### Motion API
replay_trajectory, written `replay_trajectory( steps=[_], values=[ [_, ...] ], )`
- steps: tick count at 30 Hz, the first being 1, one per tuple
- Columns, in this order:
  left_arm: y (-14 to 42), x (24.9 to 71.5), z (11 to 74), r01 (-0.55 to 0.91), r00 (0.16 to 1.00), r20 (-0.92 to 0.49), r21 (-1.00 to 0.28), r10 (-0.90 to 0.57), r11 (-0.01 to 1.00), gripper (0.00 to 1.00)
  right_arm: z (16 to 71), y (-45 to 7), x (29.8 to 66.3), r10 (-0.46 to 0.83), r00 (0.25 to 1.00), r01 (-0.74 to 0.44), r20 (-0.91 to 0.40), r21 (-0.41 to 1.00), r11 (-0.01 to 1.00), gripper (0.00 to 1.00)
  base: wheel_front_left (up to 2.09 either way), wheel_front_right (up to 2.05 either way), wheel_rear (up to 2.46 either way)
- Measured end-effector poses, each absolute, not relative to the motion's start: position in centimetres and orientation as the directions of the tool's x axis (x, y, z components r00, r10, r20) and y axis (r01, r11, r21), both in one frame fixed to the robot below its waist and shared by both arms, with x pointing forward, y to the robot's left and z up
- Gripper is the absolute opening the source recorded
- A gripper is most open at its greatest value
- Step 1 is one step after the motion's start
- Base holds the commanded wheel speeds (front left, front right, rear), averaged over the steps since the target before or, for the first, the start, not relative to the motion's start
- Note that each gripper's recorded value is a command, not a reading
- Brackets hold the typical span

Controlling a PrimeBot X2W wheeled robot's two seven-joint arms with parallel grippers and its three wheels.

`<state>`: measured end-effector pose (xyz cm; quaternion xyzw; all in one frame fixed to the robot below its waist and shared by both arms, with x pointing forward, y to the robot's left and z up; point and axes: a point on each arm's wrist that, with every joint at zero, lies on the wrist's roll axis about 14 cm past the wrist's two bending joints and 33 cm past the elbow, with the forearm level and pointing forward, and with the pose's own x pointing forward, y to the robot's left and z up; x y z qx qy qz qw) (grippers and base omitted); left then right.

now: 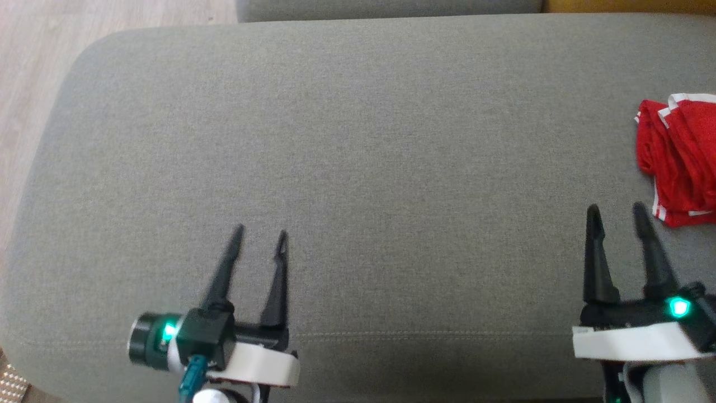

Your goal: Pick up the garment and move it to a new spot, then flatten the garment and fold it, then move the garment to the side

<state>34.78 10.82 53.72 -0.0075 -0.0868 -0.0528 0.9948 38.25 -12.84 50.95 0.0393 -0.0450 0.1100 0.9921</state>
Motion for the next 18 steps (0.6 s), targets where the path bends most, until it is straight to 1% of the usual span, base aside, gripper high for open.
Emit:
replay_trajectory(
  steps=[1, 6, 7, 18],
  values=[
    [10.8, 34.8, 53.3, 0.107, 0.981, 0.160, -0.005, -0.105, 0.994, 0.00, 50.5, -12.9, 38.2, 0.214, 0.973, -0.220, 0.085, 0.070, 0.973, 0.00, 0.00, 0.00, 0.00],
    [10.8, 33.7, 49.9, 0.105, 0.993, 0.052, -0.009, -0.105, 0.994, 0.00, 47.2, -13.2, 37.0, 0.206, 0.978, -0.203, -0.024, 0.095, 0.975, 0.00, 0.00, 0.00, 0.00],
    [10.9, 33.6, 49.6, 0.099, 0.995, 0.033, -0.037, -0.098, 0.994, 0.00, 47.1, -13.3, 36.9, 0.199, 0.980, -0.194, -0.027, 0.115, 0.974, 0.00, 0.00, 0.00, 0.00],
    [11.6, 33.7, 48.6, 0.077, 0.996, -0.021, -0.172, -0.081, 0.982, 0.00, 47.0, -14.0, 36.8, 0.160, 0.986, -0.147, -0.037, 0.244, 0.959, 0.00, 0.00, 0.00, 0.00]
  ],
)
